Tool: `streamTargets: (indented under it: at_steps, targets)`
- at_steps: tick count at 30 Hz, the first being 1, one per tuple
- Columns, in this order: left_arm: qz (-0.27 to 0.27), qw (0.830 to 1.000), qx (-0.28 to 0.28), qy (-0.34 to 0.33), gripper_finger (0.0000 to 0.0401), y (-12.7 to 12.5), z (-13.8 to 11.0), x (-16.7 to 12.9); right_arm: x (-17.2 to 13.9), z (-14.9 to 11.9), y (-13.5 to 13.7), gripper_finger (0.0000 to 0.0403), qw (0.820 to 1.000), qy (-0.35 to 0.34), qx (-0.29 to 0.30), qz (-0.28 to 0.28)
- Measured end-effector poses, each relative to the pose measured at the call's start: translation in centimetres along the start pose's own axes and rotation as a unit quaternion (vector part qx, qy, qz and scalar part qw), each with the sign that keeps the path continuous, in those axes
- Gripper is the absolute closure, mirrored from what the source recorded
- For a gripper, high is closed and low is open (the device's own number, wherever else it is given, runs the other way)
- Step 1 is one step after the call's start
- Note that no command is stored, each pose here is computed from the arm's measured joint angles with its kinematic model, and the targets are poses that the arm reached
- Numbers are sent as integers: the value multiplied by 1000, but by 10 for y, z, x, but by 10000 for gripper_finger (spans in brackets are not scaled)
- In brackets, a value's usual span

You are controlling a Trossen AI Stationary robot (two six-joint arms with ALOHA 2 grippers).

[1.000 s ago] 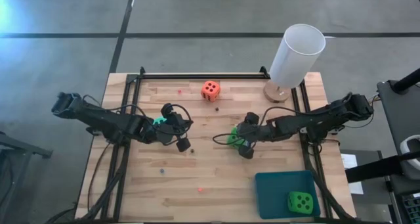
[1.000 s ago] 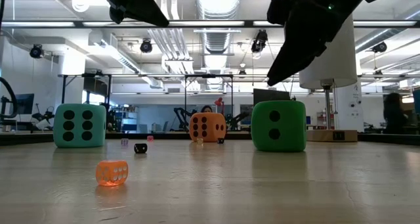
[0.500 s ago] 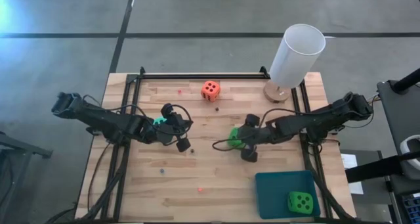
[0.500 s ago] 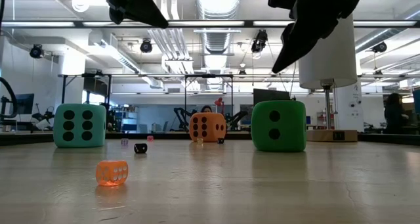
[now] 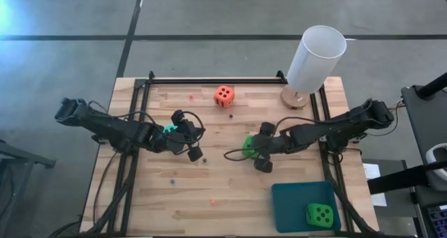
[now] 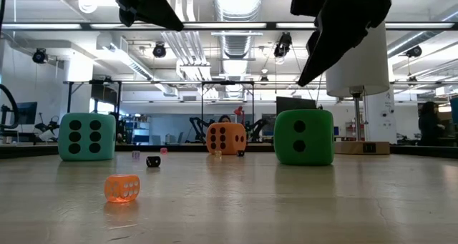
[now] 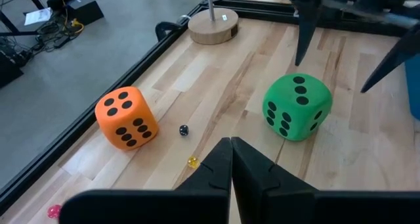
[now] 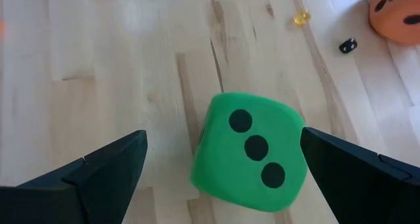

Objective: Pick & Place Dice
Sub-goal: Put the large green die into the blue bin

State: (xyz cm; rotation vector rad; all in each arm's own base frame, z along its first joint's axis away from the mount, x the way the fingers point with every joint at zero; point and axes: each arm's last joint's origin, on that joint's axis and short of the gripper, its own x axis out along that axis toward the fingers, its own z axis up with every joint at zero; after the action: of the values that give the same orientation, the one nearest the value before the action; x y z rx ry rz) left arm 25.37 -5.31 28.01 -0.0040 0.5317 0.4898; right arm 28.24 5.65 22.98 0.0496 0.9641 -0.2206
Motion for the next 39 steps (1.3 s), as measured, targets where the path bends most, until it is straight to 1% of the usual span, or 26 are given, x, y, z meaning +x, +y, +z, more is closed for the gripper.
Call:
streamTargets:
  at_steps: [5, 9, 11, 19, 39]
  targets:
    - [0, 1000, 0, 0, 391, 0, 0, 0, 15, 0, -7, 3, 1000, 24, 9, -18]
    - [0, 1000, 1, 1, 391, 0, 0, 0, 18, 2, -9, 3, 999, 37, 11, -24]
    - [0, 1000, 1, 1, 391, 0, 0, 0, 19, 5, -11, 3, 999, 35, 15, -24]
    - [1, 1000, 2, 2, 391, 0, 0, 0, 30, 5, -13, 3, 997, 65, 26, -19]
    - [1, 1000, 2, 2, 391, 0, 0, 0, 34, 0, -20, 3, 996, 72, 50, -32]
